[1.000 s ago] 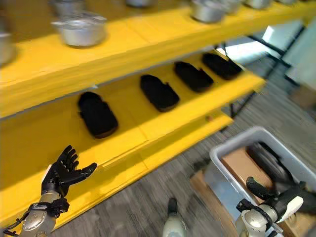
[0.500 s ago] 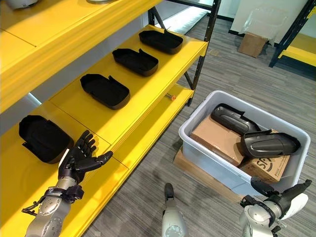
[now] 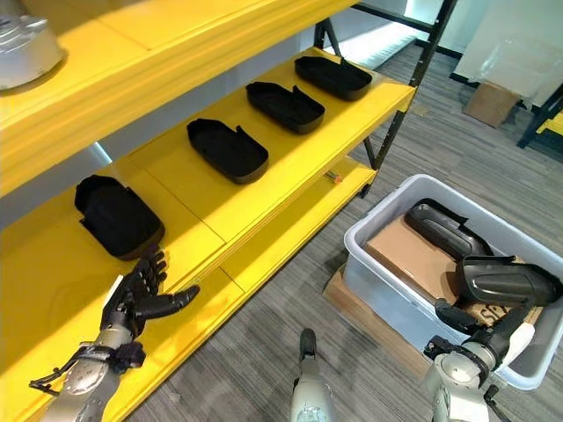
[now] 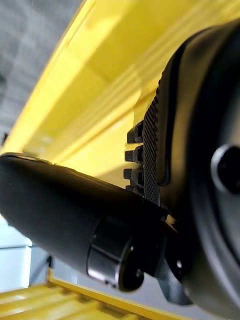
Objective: Move parts from the plastic box to the shelf.
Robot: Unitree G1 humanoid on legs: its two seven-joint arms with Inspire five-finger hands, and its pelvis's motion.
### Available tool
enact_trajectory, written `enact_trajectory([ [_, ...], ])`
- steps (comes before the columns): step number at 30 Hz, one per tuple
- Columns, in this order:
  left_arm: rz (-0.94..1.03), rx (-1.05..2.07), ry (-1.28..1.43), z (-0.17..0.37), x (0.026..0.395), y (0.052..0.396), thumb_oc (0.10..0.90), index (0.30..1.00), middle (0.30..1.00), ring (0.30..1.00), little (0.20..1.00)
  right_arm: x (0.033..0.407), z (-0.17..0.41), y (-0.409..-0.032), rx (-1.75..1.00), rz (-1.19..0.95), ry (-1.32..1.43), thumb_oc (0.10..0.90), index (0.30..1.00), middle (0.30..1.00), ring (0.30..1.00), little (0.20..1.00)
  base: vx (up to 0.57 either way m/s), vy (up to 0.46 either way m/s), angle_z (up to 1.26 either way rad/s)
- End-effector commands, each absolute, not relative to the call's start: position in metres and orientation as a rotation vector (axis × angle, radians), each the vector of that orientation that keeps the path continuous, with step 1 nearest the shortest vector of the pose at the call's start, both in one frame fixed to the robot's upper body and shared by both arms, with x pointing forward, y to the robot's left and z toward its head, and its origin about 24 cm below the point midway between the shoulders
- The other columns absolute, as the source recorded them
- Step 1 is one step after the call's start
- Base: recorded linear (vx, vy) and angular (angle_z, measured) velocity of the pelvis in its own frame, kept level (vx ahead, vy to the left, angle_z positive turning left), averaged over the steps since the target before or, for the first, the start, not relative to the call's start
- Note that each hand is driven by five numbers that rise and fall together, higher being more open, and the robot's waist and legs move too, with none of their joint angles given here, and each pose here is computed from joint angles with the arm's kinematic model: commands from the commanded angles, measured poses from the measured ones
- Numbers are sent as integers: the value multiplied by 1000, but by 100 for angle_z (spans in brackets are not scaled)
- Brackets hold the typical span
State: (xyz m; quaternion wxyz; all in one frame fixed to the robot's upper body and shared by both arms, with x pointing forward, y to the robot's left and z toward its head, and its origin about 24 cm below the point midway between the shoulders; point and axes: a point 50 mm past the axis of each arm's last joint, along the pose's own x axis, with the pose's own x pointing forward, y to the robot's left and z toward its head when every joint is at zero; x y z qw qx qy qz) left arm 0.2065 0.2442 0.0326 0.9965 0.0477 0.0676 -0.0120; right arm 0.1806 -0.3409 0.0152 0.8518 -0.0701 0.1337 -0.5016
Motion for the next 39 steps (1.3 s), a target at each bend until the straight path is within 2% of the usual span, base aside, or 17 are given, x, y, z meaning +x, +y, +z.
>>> enact_trajectory([
  [1, -95, 190, -238, 111, 236, 244, 900, 1000, 1000, 1000, 1000, 189, 61, -363, -204, -1074, 46, 900, 1000, 1000, 1000, 1000, -146, 172, 72],
  [5, -27, 200, -163, 103, 229, 257, 900, 1000, 1000, 1000, 1000, 162, 43, -356, -184, -1075, 88, 900, 1000, 1000, 1000, 1000, -194, 110, 73],
  [10, 22, 170, -127, 96, 224, 268, 900, 1000, 1000, 1000, 1000, 165, 43, -347, -160, -1065, 81, 900, 1000, 1000, 1000, 1000, -121, -100, 44],
  [19, 79, 66, -135, 84, 210, 271, 900, 1000, 1000, 1000, 1000, 184, 50, -346, -161, -1028, 87, 900, 1000, 1000, 1000, 1000, -42, -66, -33],
  [39, -37, 41, -79, 75, 210, 265, 900, 1000, 1000, 1000, 1000, 156, 19, -355, -96, -1225, 261, 900, 1000, 1000, 1000, 1000, -43, -41, -15],
])
